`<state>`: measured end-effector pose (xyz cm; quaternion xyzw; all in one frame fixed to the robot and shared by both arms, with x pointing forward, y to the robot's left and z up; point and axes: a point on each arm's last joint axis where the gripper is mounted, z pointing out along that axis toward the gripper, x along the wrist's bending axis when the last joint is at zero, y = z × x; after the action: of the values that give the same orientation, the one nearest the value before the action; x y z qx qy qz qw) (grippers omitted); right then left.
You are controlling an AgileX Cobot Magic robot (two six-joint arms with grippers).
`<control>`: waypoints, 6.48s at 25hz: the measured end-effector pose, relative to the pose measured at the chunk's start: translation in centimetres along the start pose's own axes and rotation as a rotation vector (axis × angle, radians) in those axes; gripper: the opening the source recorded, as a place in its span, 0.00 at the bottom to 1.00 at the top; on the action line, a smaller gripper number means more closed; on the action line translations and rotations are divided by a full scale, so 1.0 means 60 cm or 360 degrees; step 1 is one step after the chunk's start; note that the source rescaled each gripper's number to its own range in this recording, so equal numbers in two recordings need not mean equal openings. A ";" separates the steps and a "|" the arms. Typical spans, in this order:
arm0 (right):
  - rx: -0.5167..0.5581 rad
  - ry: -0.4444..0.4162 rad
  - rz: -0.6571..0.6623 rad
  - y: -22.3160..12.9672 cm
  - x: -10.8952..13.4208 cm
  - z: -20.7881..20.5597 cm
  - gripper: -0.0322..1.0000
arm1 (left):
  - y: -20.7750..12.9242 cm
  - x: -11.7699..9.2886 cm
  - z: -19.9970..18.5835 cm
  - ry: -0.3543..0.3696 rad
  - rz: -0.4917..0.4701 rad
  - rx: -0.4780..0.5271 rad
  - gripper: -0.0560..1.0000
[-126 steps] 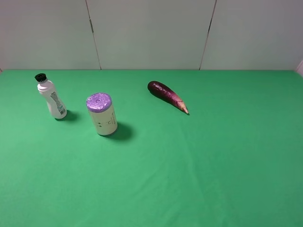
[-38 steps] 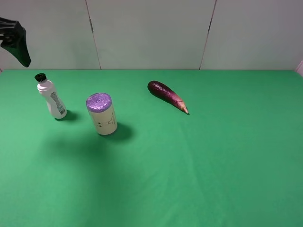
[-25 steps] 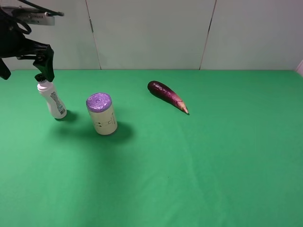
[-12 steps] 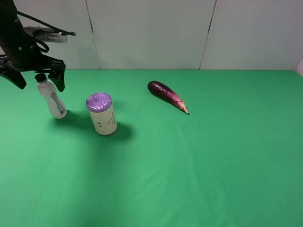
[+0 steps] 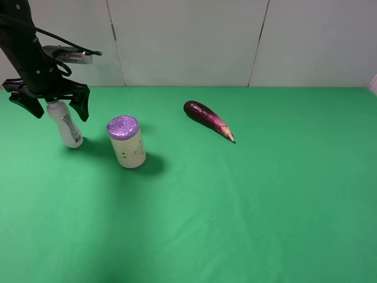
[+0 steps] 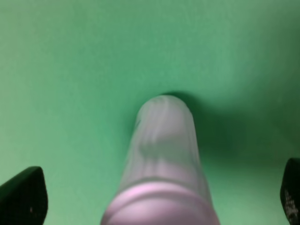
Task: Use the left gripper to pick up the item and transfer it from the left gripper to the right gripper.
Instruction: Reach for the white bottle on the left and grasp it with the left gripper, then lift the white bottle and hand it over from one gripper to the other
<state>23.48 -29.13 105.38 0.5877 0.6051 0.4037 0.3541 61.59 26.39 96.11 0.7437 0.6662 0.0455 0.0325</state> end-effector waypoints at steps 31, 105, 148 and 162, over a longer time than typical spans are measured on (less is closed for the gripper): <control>0.0000 0.0000 0.0000 0.000 0.000 0.000 1.00 | 0.012 0.000 -0.030 -0.0006 -0.0006 -0.0082 0.06; 0.0118 0.0337 -0.0020 0.050 0.029 0.032 1.00 | -0.126 -0.244 -0.199 -0.1163 0.0426 -0.0216 0.06; 0.0008 0.1214 -0.0903 0.151 0.284 0.250 1.00 | -0.126 -0.254 -0.206 -0.1298 0.0487 -0.0263 0.06; 0.0015 0.1114 -0.1006 0.120 0.314 0.318 1.00 | -0.126 -0.254 -0.206 -0.1298 0.0487 -0.0263 0.06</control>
<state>42.64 -9.05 104.68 0.2049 0.8392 0.4473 0.2315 51.12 11.94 107.23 0.7858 0.4751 -0.1945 0.3449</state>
